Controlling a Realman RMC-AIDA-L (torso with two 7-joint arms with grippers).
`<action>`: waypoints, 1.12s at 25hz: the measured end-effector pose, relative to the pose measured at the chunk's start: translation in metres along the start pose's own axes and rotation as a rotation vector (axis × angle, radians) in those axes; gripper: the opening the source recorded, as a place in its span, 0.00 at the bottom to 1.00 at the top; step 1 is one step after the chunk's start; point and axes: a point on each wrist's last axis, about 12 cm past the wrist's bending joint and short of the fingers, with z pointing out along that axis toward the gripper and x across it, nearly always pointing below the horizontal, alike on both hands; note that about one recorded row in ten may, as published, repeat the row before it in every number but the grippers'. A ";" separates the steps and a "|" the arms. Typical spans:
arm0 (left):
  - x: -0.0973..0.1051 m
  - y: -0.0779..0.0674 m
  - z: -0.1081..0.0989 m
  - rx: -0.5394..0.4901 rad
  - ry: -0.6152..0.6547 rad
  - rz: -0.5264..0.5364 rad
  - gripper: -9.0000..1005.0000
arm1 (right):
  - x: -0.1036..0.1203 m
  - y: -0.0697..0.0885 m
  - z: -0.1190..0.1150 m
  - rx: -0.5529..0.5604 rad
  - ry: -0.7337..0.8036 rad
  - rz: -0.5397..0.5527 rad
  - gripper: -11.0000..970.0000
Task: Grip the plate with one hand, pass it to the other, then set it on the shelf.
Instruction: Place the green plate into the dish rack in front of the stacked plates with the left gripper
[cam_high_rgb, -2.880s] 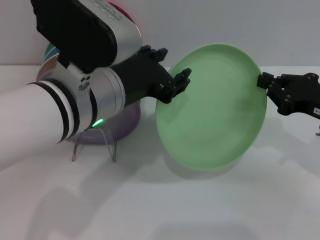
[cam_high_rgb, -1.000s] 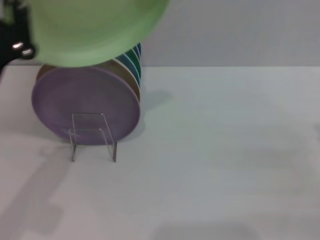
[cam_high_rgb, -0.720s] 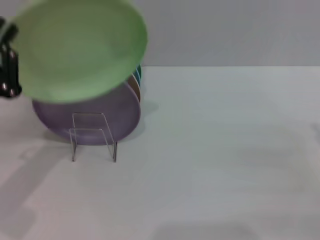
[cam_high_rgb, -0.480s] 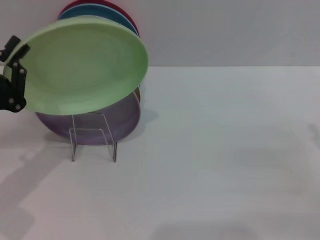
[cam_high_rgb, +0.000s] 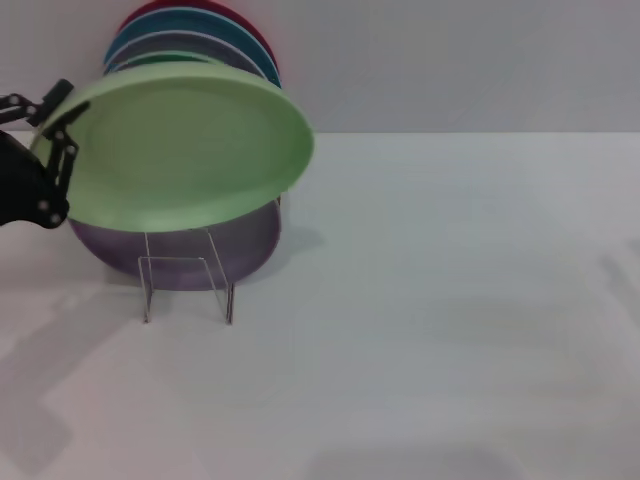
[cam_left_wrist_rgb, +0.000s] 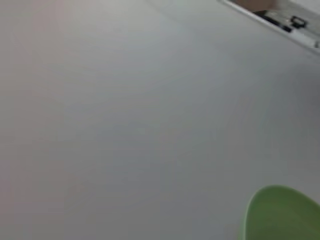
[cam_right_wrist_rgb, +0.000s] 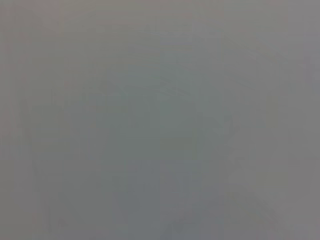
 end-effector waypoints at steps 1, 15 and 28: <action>0.001 0.002 0.001 0.028 -0.003 0.008 0.07 | 0.000 0.001 -0.001 -0.006 -0.004 0.000 0.63; 0.006 0.002 0.000 0.083 0.023 0.054 0.07 | 0.002 0.006 0.001 -0.038 0.000 -0.022 0.63; 0.013 -0.007 -0.004 0.114 0.101 0.087 0.07 | 0.002 0.006 0.004 -0.047 -0.003 -0.024 0.63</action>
